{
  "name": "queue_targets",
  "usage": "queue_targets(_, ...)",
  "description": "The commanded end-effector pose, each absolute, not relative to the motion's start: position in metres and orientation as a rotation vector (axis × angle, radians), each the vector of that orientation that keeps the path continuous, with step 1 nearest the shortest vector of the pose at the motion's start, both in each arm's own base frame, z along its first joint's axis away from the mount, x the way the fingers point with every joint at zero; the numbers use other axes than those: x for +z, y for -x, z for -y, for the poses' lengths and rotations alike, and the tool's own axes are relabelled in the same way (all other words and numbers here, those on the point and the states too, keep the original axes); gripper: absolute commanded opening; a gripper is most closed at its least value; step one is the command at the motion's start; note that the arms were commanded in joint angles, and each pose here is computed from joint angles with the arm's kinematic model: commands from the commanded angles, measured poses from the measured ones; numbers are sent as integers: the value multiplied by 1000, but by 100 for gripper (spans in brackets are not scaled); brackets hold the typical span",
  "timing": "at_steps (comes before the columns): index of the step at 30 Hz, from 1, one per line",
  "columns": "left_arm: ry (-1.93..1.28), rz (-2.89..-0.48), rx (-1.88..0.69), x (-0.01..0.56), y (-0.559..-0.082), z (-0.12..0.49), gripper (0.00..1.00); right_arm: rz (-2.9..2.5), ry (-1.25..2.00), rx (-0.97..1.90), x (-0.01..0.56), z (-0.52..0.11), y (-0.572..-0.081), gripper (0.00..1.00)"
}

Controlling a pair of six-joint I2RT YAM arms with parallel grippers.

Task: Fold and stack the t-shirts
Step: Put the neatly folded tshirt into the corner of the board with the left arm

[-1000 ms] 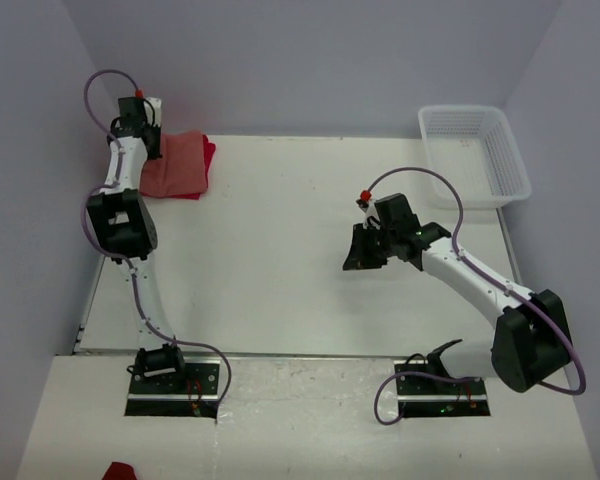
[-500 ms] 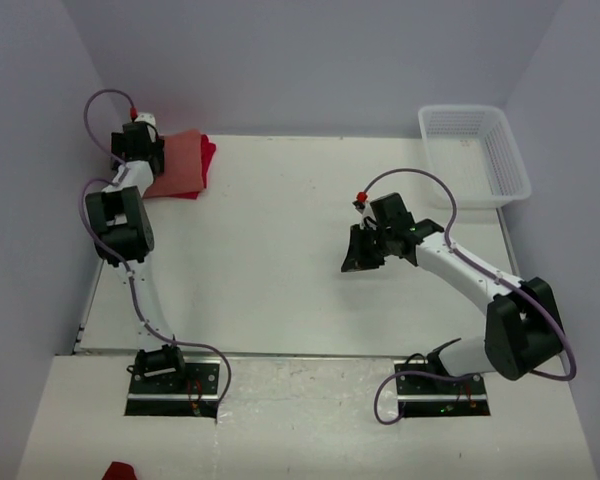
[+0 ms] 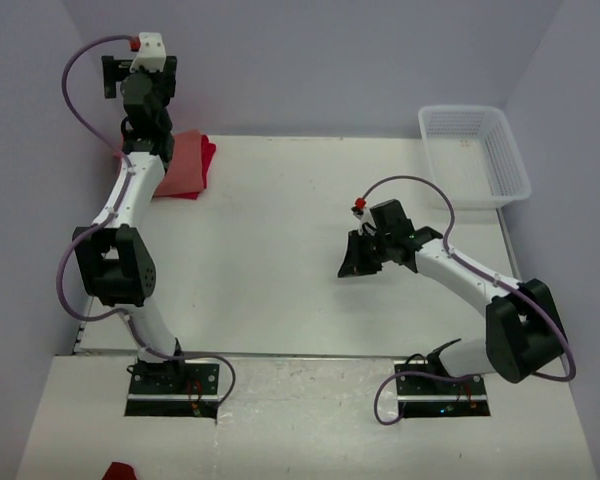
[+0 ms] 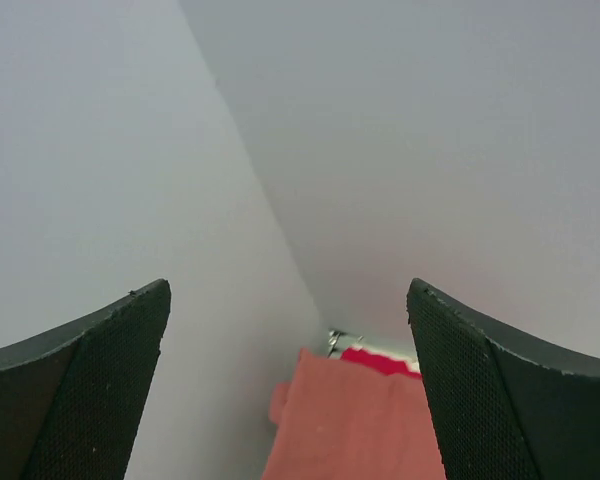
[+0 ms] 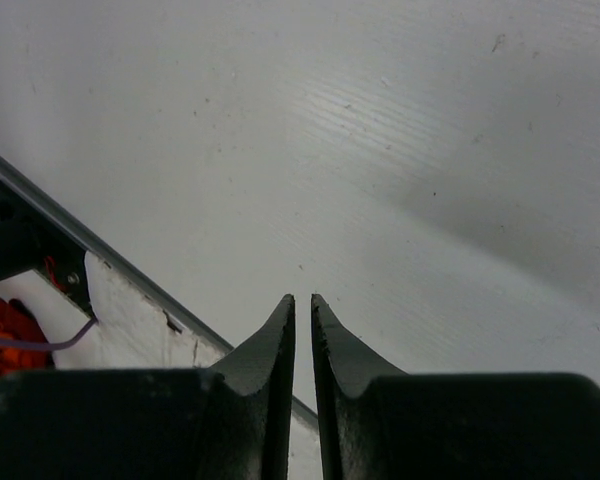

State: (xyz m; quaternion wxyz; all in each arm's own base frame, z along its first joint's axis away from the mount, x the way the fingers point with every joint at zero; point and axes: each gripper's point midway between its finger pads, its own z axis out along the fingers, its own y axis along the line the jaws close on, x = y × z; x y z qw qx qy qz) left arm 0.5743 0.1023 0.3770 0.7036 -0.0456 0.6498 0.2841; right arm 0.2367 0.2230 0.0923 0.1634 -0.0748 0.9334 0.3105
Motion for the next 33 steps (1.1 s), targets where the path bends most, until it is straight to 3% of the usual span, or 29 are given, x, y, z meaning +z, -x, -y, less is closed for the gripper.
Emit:
queue_targets(1, 109, -1433, 604, 408, -568, -92, 100, -2556, 247, 935, 116, -229, -238, 13)
queue_targets(3, 131, -1470, 485, 400, -572, -69, 100, -2542, 235, 858, 117, -221, -243, 13)
queue_targets(5, 132, -1540, 420, 381, -571, -61, 87, -2503, 237, 764, 122, -211, -252, 14)
queue_targets(6, 153, -1551, 376, 374, -571, -57, 71, -2475, 240, 714, 129, -206, -259, 14)
queue_targets(7, 150, -1582, 366, 364, -571, -57, 28, -2450, 232, 679, 135, -202, -263, 10)
queue_targets(8, 157, -1611, 379, 352, -574, -60, 7, -2427, 213, 644, 139, -197, -268, 7)
queue_targets(9, 168, -1617, 397, 352, -574, -64, 0, -2410, 209, 654, 144, -198, -268, 0)
queue_targets(16, 241, -1676, 259, 310, -609, -113, 0, -2353, 226, 777, 170, -205, -248, 0)
queue_targets(17, 249, -1735, 210, 276, -623, -121, 0, -2348, 230, 770, 172, -204, -246, 0)
queue_targets(22, 315, -1866, 128, 215, -653, -135, 0, -2360, 234, 747, 169, -197, -239, 0)
queue_targets(33, 392, -1949, 177, 149, -648, -157, 0, -2400, 214, 730, 153, -195, -238, 0)
